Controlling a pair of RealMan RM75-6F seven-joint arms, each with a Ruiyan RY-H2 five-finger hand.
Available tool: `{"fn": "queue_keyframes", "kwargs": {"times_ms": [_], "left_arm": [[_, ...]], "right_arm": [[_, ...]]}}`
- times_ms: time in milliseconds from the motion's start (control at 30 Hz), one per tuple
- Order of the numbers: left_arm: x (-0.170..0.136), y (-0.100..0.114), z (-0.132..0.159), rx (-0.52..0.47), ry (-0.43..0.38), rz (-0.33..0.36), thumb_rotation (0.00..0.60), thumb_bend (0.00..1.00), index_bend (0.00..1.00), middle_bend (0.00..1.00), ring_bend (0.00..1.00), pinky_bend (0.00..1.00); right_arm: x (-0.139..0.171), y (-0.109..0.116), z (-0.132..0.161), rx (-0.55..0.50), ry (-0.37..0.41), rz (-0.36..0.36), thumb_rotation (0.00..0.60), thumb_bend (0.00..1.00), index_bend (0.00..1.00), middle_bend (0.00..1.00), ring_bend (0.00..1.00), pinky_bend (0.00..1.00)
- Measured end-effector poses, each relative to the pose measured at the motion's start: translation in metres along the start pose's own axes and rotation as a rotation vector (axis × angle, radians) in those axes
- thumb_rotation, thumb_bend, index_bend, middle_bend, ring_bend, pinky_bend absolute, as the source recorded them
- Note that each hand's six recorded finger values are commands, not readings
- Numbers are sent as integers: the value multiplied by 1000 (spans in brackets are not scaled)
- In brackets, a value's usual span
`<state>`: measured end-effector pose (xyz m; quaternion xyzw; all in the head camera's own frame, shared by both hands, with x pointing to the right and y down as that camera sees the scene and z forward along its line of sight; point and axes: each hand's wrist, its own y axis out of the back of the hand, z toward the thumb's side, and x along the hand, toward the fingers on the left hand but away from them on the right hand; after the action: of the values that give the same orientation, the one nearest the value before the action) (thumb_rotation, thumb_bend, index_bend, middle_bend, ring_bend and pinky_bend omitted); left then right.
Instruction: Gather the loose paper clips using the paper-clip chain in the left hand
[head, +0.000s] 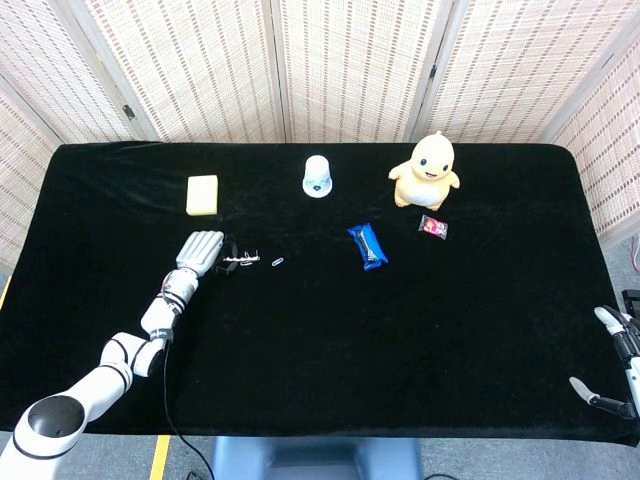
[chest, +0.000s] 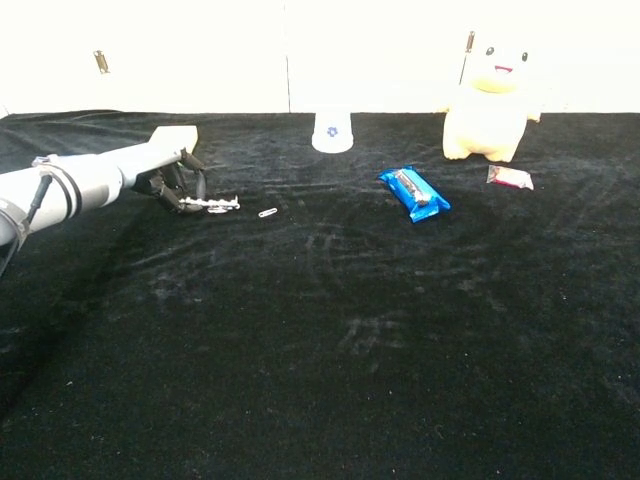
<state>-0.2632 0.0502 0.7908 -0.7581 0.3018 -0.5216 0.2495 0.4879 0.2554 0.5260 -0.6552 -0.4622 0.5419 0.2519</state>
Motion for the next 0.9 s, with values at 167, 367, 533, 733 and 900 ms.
{"fn": "queue_keyframes", "kwargs": {"times_ms": [167,367,533,733,900], "left_arm": [[-7,8,-2,14,-17,27,600,426,751,1000,1000,1000],[-21,13,3,30,-54,49,600,425,751,1000,1000,1000],[-33,22,5,51,-63,74,600,426,751,1000,1000,1000],[-44,31,-3,68,-40,96,600,426,751,1000,1000,1000],[-56,35,-7,77,-39,110,600,426,751,1000,1000,1000]], "right_arm": [[1,0,1,2,9,-1,600,236,32,84,93,0],[1,-1,4,7,19,4,600,235,32,84,93,0],[0,-2,5,11,25,7,600,235,32,84,94,0],[-2,-3,5,13,25,15,600,235,32,84,93,0],[-3,-5,6,18,27,25,600,235,32,84,94,0]]}}
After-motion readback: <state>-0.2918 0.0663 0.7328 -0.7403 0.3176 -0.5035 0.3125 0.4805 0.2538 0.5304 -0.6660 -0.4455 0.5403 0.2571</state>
